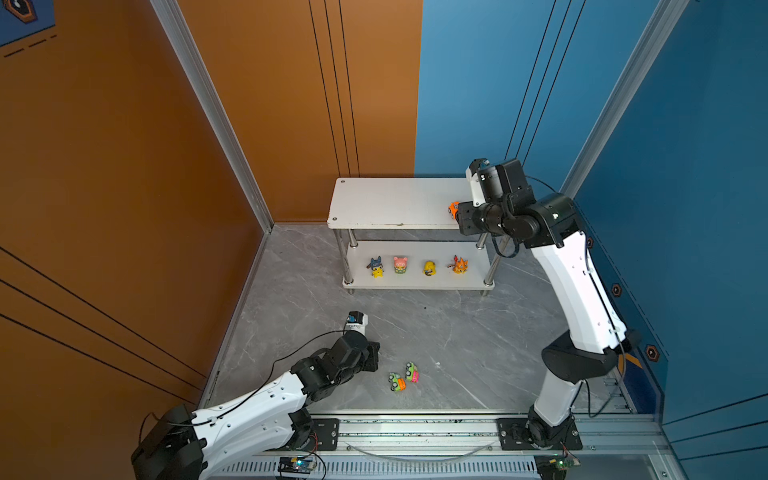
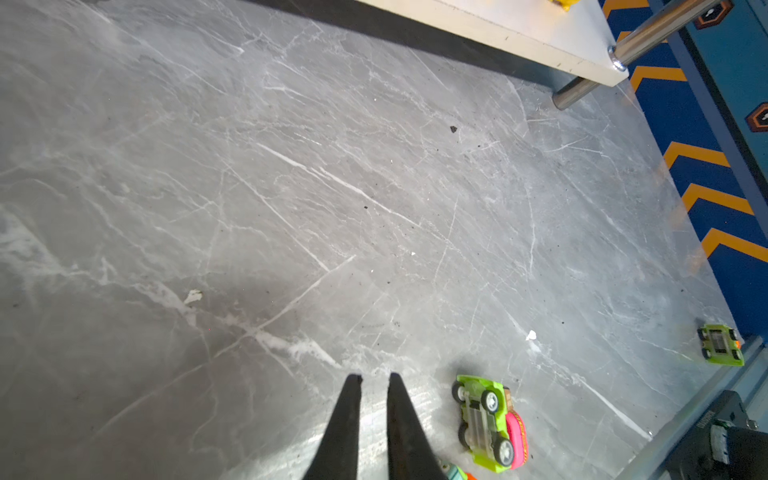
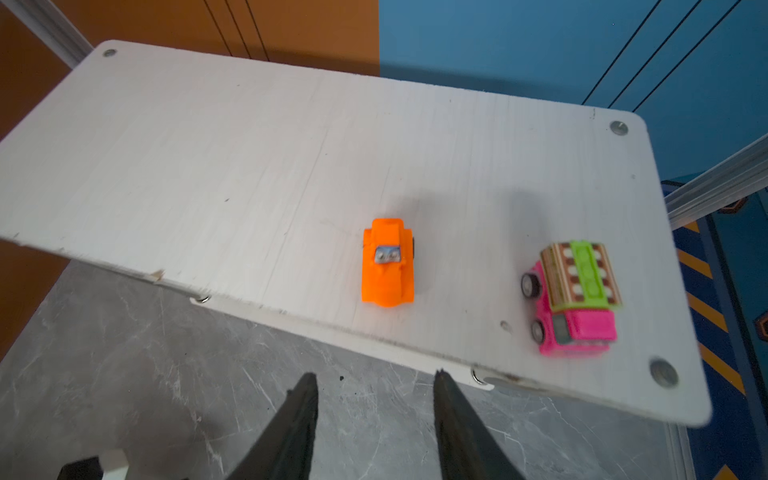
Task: Place and organize the plastic toys onto the shelf
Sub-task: 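Lower the orange car onto the top shelf beside the pink truck, open right gripper, then bring the right gripper back down over the green cars on the floor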
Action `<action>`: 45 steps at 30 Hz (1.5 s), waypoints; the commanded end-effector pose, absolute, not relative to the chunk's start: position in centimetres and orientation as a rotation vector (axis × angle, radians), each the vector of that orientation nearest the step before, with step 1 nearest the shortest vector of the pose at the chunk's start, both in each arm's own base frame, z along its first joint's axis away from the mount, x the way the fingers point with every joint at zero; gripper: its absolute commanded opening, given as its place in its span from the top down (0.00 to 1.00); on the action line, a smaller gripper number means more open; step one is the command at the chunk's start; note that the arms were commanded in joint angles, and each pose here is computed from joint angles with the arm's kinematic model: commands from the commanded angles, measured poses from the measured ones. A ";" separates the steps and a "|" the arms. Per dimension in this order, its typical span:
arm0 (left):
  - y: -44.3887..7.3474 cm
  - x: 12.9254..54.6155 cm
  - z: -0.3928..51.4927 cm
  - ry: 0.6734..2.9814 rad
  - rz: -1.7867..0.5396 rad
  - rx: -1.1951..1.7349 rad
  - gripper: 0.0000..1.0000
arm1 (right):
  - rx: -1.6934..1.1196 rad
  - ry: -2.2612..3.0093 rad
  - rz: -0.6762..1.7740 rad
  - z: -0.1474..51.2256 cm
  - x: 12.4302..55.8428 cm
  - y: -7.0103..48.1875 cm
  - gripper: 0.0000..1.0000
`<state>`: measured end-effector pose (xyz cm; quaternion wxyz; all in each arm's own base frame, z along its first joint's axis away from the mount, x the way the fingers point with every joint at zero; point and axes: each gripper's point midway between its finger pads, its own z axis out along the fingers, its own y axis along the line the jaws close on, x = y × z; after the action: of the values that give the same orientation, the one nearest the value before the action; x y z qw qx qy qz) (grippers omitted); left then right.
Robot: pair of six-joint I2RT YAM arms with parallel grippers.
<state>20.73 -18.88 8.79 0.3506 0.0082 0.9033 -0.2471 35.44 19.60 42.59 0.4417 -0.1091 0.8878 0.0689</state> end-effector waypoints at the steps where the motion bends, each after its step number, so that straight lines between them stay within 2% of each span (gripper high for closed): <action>1: -17.6 20.8 9.0 2.336 -0.575 0.009 0.83 | -0.303 2.141 0.126 43.2 30.8 19.4 0.52; 4: -16.9 20.4 8.8 2.338 -0.564 -0.012 0.84 | -0.314 2.127 0.174 40.5 26.7 19.6 0.52; 5: -16.8 20.3 8.7 2.334 -0.566 -0.020 0.87 | -0.329 2.158 0.186 38.2 25.6 19.8 0.54; 7: -16.5 20.2 8.7 2.327 -0.573 -0.039 0.92 | -0.363 2.238 0.235 33.2 23.5 20.4 0.65; 12: -16.3 19.7 7.4 2.357 -0.577 -0.062 0.96 | -0.541 2.488 0.356 19.6 18.5 24.4 0.72; 13: -16.5 19.6 7.0 2.365 -0.581 -0.063 0.96 | -0.569 2.518 0.380 17.5 17.6 25.4 0.72; 14: -16.6 19.6 6.7 2.369 -0.582 -0.068 0.96 | -0.581 2.544 0.396 15.8 17.0 26.0 0.68; 16: -17.0 19.6 6.0 2.380 -0.583 -0.066 0.94 | -0.623 2.583 0.440 13.0 15.9 27.4 0.53; 19: -17.7 19.6 5.0 2.401 -0.574 -0.059 0.93 | -0.641 2.632 0.427 9.9 15.7 28.4 0.49; 21: -18.4 19.7 4.9 2.412 -0.571 -0.041 0.93 | -0.663 2.659 0.446 8.4 15.3 29.3 0.58; 24: -18.9 20.0 5.0 2.415 -0.544 -0.021 0.94 | -0.687 2.673 0.513 7.0 14.7 31.0 0.88; 26: -18.9 20.2 4.9 2.414 -0.531 -0.019 0.94 | -0.714 2.677 0.516 6.5 14.4 31.8 1.00; 45: -18.0 20.6 4.1 2.434 -0.530 -0.047 0.94 | -0.846 2.751 0.414 3.4 14.4 35.2 1.00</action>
<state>20.54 -18.03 3.97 0.3180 -0.0208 0.9272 -0.1969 14.41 35.43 4.78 0.1342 -0.2797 0.9363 0.1644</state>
